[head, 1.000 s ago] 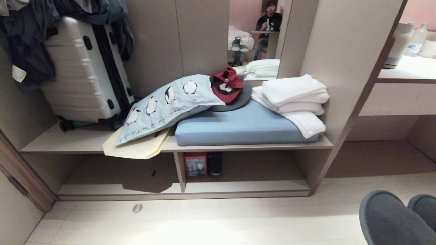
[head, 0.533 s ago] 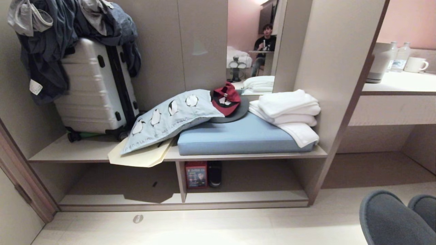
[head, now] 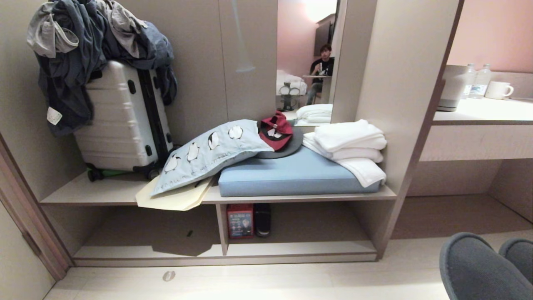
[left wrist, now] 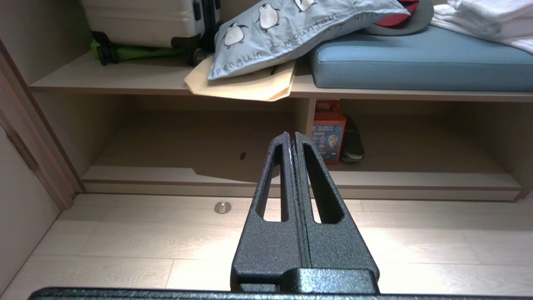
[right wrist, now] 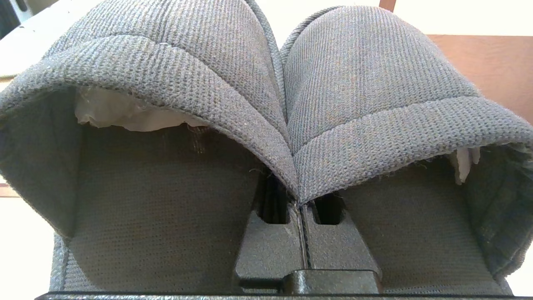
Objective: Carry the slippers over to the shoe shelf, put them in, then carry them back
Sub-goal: Place the slippers on the floor
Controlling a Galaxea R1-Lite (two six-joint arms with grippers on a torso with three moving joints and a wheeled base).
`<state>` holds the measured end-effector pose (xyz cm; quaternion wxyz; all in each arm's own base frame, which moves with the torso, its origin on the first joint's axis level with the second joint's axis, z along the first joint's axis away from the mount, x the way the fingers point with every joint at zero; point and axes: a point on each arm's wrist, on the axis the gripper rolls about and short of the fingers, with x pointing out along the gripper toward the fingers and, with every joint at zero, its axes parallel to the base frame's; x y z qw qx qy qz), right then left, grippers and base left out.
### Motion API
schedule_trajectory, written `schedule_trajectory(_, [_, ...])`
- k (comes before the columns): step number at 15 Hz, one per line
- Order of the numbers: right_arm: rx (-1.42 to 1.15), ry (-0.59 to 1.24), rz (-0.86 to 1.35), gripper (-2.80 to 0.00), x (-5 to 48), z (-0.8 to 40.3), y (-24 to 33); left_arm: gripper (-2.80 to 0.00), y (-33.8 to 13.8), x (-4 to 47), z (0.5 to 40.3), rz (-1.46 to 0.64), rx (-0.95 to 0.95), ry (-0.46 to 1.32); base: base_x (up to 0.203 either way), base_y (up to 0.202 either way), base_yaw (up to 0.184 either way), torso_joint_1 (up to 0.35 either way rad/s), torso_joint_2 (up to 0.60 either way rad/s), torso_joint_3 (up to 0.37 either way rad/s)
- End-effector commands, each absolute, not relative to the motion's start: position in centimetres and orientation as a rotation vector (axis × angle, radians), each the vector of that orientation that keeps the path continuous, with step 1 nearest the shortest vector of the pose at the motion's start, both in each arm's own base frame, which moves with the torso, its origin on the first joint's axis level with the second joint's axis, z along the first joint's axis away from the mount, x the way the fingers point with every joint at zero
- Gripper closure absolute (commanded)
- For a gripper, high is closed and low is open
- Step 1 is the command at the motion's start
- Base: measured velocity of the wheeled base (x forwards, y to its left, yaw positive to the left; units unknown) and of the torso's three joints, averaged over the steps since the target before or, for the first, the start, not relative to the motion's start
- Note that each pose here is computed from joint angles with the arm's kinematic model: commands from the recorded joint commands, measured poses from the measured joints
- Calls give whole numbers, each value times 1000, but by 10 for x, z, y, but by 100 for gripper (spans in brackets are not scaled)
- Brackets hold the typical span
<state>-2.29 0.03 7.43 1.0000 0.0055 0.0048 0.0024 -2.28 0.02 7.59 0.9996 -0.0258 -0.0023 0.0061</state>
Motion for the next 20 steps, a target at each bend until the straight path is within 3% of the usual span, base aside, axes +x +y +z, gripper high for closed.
schedule_trajectory(1, [11, 11, 5, 0, -23, 74, 0, 0, 0, -23, 76, 12, -52, -5, 0, 0, 0, 0, 0, 0])
schedule_trajectory(17, [11, 11, 5, 0, -23, 74, 0, 0, 0, -23, 76, 12, -51, -3, 0, 0, 0, 0, 0, 0])
schedule_trajectory(20, [11, 11, 6, 0, -23, 74, 0, 0, 0, -23, 76, 12, -52, -2, -1, -137, 2, 1, 4, 1])
